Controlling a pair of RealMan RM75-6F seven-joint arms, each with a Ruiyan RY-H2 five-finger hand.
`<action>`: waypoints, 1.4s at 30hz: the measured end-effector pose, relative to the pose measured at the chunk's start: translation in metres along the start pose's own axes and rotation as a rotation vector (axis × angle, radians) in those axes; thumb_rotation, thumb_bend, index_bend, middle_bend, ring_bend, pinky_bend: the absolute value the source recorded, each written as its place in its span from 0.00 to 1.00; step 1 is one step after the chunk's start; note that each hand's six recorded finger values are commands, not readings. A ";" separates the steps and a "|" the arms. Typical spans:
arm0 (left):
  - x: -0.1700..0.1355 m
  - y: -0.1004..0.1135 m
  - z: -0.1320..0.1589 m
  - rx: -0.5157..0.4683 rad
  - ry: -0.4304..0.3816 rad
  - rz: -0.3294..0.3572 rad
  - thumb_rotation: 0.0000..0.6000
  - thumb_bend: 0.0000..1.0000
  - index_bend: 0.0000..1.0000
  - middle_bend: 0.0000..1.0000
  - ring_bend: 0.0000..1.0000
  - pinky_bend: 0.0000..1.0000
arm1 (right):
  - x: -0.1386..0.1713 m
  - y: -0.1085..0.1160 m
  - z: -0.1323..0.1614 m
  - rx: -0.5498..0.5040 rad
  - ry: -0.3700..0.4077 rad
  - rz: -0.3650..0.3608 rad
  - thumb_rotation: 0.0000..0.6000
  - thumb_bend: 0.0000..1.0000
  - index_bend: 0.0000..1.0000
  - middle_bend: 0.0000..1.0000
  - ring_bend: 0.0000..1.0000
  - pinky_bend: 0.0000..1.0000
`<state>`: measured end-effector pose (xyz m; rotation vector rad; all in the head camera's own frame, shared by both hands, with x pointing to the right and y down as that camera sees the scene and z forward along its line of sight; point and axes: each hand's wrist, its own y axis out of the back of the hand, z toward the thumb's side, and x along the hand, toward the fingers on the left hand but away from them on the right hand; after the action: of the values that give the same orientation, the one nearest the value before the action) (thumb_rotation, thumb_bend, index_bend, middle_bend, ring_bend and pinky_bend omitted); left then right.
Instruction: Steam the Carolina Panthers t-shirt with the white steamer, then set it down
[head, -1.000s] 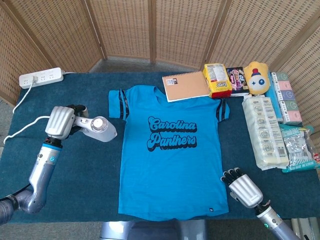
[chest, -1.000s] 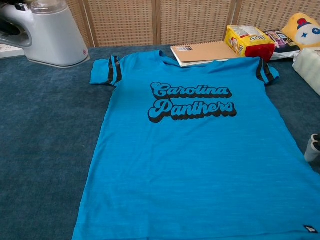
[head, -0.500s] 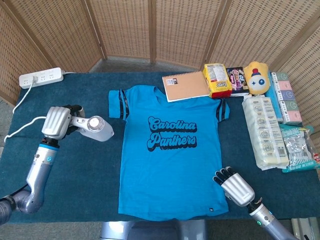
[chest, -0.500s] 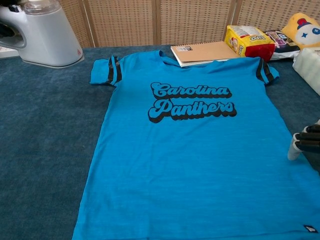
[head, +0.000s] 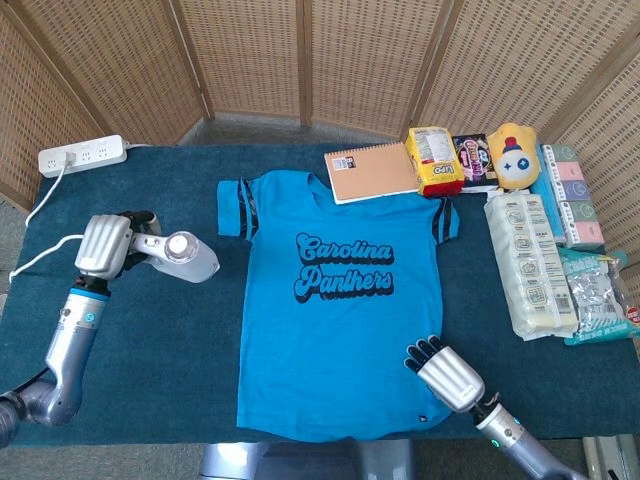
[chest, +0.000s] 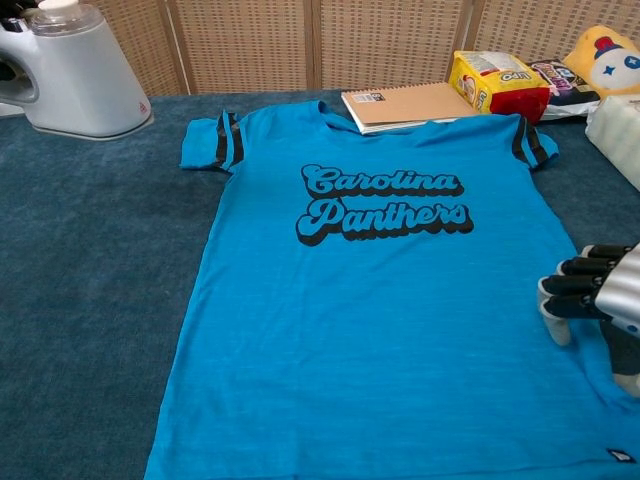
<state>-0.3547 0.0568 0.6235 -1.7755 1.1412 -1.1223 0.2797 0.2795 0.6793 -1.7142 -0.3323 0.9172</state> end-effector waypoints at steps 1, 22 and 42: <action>0.000 0.000 0.000 -0.001 -0.001 0.001 1.00 0.54 0.57 0.66 0.61 0.73 | -0.001 0.000 0.001 0.002 0.004 0.001 1.00 0.22 0.52 0.42 0.38 0.37; 0.002 -0.003 0.002 -0.017 -0.021 0.002 1.00 0.54 0.57 0.66 0.61 0.73 | -0.013 0.011 0.013 0.008 0.007 -0.011 1.00 0.32 0.73 0.61 0.57 0.60; 0.006 -0.017 0.008 -0.019 -0.032 -0.026 1.00 0.54 0.57 0.66 0.61 0.73 | -0.016 0.021 0.012 -0.049 0.003 -0.039 1.00 0.44 0.73 0.64 0.66 0.73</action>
<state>-0.3409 0.0582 0.6379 -1.8210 1.1164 -1.0982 0.2556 0.2706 0.6653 -1.7478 -0.3875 0.8850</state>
